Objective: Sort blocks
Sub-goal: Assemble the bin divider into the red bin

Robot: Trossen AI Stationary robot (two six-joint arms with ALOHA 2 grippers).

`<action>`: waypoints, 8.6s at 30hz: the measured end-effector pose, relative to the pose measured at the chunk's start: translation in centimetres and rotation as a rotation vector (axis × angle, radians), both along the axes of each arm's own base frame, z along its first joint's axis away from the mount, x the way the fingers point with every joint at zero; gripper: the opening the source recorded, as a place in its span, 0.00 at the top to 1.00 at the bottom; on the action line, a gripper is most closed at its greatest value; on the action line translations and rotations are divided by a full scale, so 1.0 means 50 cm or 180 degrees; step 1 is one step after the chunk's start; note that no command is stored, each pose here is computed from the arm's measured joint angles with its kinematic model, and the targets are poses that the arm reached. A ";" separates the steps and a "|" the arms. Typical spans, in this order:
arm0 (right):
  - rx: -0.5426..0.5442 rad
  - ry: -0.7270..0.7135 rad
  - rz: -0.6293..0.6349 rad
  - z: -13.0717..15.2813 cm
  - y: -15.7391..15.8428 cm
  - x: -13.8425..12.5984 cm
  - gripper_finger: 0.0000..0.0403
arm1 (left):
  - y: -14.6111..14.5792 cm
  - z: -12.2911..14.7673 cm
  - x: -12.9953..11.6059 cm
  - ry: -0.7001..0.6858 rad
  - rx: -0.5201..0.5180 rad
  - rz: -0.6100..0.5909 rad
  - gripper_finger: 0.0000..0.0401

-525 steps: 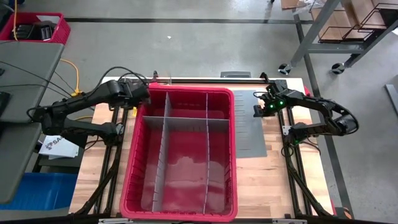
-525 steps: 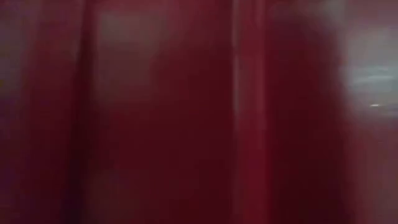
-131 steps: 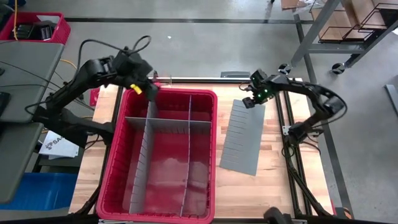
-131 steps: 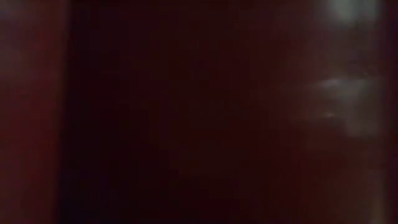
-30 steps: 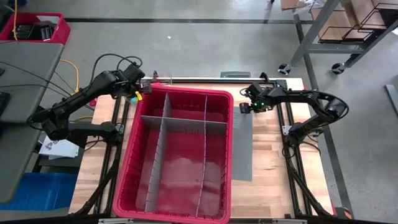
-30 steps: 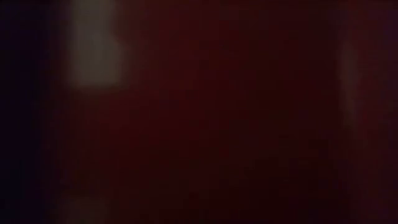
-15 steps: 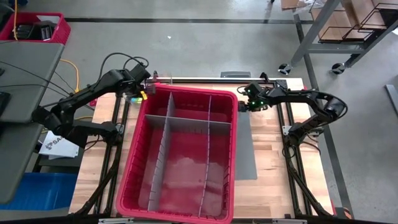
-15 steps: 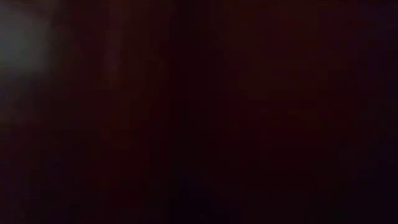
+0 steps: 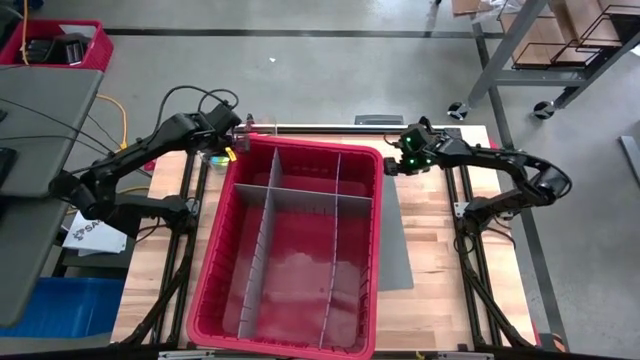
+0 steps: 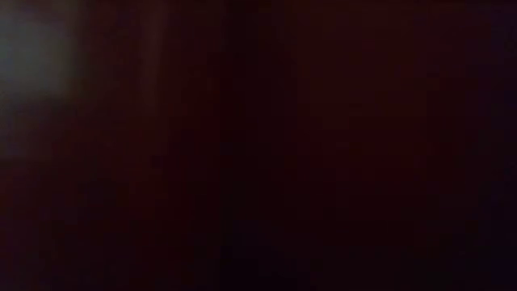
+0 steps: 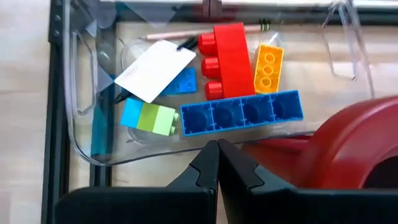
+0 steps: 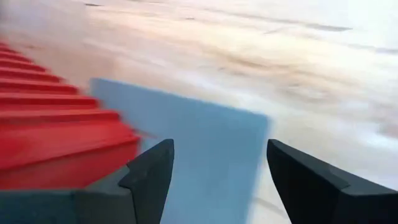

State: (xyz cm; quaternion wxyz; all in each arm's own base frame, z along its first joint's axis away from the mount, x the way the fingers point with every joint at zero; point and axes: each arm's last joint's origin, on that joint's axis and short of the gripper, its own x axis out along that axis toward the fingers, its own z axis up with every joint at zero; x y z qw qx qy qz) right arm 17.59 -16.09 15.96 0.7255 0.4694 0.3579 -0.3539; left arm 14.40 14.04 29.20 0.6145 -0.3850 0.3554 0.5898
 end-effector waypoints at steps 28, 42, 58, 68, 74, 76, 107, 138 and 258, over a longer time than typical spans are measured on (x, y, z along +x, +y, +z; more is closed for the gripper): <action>-0.0253 0.0721 0.2108 -0.079 0.076 0.059 0.37 | -0.004 0.011 -0.010 0.0097 0.0157 -0.0140 1.00; -0.0088 0.1000 0.2563 -0.082 0.194 0.091 0.37 | -0.013 0.029 -0.023 -0.0052 0.0338 0.0010 1.00; 0.0088 0.1348 0.2912 -0.083 0.353 0.088 0.37 | -0.055 0.087 -0.072 -0.0627 0.0832 0.0126 1.00; 0.0265 0.1376 0.2620 -0.069 0.376 0.054 0.38 | -0.047 0.079 -0.061 -0.0710 0.0707 0.0192 1.00; 0.0424 0.1168 0.2413 -0.065 0.359 0.031 0.38 | -0.016 0.044 0.003 -0.0724 0.0396 -0.0207 1.00; 0.0404 0.1098 0.2315 -0.057 0.356 0.023 0.38 | -0.013 0.039 0.018 -0.0695 0.0417 -0.0344 1.00; 0.1513 0.1580 0.0056 -0.061 0.473 -0.085 0.37 | -0.022 0.036 0.041 -0.0780 0.0447 -0.0416 1.00; 0.1278 0.0373 -0.1190 -0.078 0.476 0.000 0.37 | -0.022 0.036 0.042 -0.0800 0.0449 -0.0419 1.00; 0.0874 -0.0341 0.1524 0.192 0.626 0.187 1.00 | -0.170 0.326 0.097 -0.3137 0.2116 -0.3301 1.00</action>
